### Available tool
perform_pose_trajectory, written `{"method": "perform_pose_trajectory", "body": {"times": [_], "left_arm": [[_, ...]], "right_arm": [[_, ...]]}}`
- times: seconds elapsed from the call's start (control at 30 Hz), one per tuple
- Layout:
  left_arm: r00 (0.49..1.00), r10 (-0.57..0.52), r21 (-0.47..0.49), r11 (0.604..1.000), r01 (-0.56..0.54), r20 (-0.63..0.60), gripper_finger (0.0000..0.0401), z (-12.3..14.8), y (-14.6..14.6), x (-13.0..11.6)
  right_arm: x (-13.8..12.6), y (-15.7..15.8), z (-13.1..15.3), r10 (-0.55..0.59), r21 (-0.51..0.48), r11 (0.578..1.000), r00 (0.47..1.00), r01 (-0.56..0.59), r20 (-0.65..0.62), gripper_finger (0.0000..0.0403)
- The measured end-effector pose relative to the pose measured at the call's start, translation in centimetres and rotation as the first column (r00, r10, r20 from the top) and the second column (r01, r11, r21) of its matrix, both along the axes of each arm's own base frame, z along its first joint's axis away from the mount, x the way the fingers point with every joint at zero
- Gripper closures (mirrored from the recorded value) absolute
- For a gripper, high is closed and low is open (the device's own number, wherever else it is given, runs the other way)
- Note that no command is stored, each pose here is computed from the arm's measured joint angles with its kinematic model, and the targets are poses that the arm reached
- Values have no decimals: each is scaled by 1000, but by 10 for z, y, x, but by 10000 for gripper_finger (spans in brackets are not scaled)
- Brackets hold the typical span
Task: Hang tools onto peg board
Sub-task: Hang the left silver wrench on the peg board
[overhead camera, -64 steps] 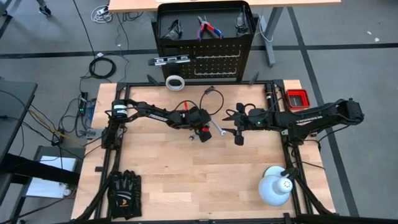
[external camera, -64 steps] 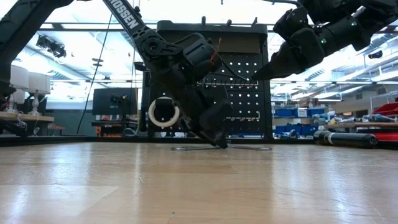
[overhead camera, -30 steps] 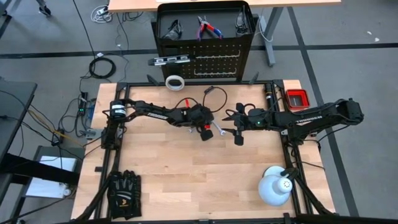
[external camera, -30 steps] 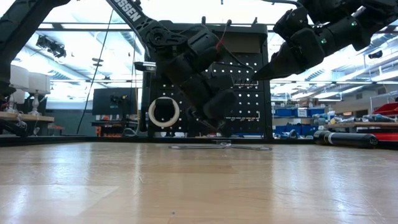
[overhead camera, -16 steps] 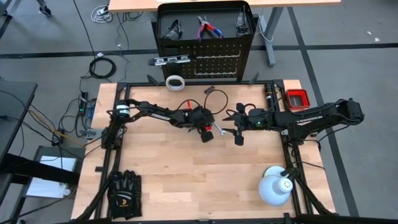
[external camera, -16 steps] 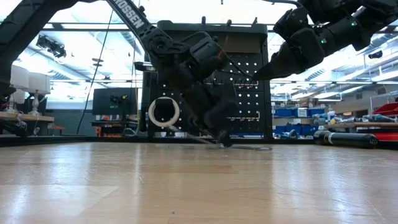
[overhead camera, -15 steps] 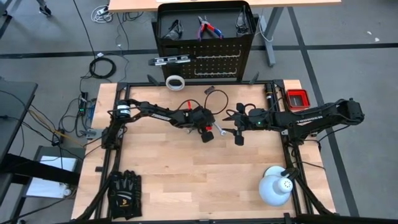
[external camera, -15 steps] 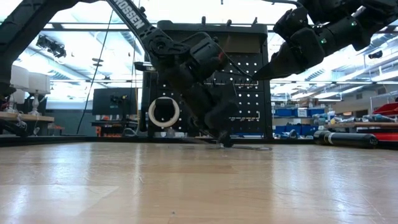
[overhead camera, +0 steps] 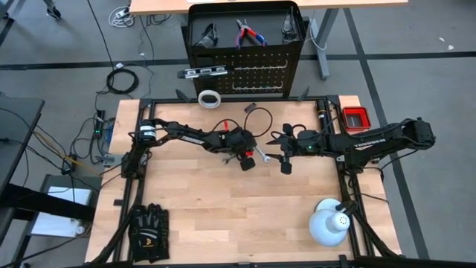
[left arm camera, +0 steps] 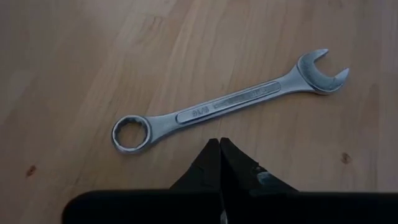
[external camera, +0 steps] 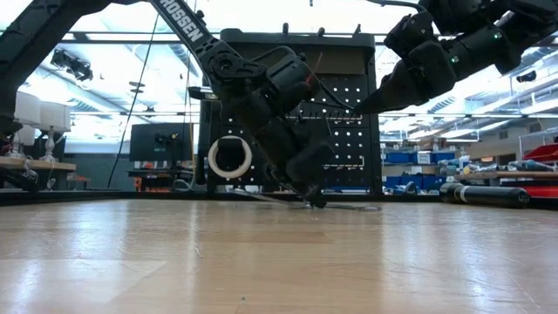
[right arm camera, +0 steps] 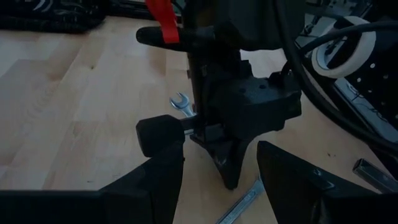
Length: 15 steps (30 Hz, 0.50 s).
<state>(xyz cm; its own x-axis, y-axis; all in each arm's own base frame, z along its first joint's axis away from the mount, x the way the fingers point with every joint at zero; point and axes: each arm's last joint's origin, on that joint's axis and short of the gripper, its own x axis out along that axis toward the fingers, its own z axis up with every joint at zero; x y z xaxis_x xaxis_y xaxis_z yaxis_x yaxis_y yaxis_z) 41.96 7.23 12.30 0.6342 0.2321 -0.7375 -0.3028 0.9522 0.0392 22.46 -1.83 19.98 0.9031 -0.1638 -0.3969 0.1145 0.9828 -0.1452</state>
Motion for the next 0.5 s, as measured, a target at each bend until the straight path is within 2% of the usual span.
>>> {"method": "perform_pose_trajectory", "body": {"times": [0.27,0.5], "left_arm": [[1000,23,-17,1000,-23,6,401,0,0,0],[993,120,36,992,-120,8,401,12,6,-5]], "right_arm": [[-1,1,-2,36,-26,999,999,-37,-30,190],[-1,2,-4,96,-30,995,994,-97,-49,190]]}}
